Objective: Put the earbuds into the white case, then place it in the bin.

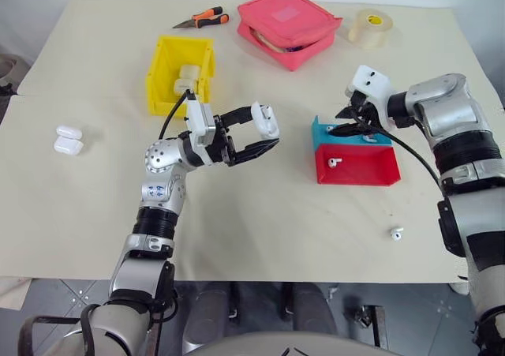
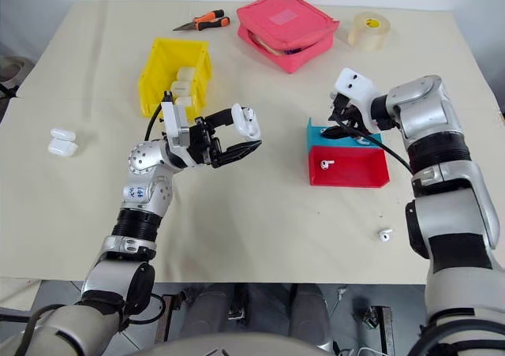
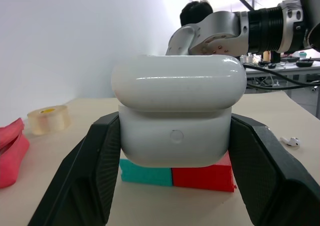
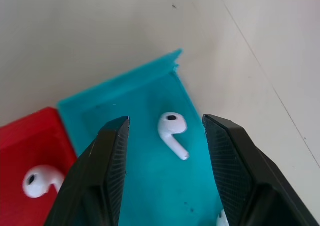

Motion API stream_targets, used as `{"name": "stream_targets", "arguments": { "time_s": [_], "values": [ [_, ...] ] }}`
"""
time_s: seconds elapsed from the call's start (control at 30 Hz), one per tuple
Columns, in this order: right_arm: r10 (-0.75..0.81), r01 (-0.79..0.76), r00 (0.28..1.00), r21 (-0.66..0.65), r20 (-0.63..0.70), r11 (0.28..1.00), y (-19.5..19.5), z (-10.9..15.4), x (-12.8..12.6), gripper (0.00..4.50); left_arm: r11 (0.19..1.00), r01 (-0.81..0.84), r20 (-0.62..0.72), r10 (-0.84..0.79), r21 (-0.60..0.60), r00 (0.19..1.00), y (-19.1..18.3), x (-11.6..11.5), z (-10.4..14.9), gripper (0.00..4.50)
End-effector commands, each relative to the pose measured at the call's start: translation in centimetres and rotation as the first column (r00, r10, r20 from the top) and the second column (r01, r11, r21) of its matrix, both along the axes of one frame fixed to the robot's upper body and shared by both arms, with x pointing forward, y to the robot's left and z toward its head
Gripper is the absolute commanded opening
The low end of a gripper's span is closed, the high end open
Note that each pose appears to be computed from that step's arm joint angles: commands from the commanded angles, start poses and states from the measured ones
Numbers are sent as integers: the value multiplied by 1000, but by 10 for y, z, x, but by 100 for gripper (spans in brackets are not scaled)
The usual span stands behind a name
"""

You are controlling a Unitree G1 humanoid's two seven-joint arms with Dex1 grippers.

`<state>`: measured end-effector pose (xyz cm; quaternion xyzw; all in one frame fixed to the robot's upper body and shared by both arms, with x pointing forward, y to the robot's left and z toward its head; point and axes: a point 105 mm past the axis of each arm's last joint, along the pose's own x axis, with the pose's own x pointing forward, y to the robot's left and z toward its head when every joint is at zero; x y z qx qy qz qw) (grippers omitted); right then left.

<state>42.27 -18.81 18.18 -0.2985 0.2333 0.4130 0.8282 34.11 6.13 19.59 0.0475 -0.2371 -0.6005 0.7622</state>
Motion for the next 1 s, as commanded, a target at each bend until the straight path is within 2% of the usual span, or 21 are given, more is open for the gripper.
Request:
{"name": "stream_targets", "arguments": {
  "time_s": [0.03,0.77,0.87,1.0],
  "values": [
    [-5,6,1000,-25,24,1000,0,7,5,245,1000,0,34,0,-15,999,1,-4,9,279],
    [1,0,1000,-49,27,999,6,-5,11,245,1000,3,36,-2,-12,999,0,-7,8,279],
    [3,-2,1000,-51,28,999,6,-5,11,186,1000,0,37,1,-13,999,0,-7,9,279],
    [9,-8,1000,-48,26,999,6,-5,10,55,1000,-2,38,3,-14,999,0,-7,9,279]
  ]
}}
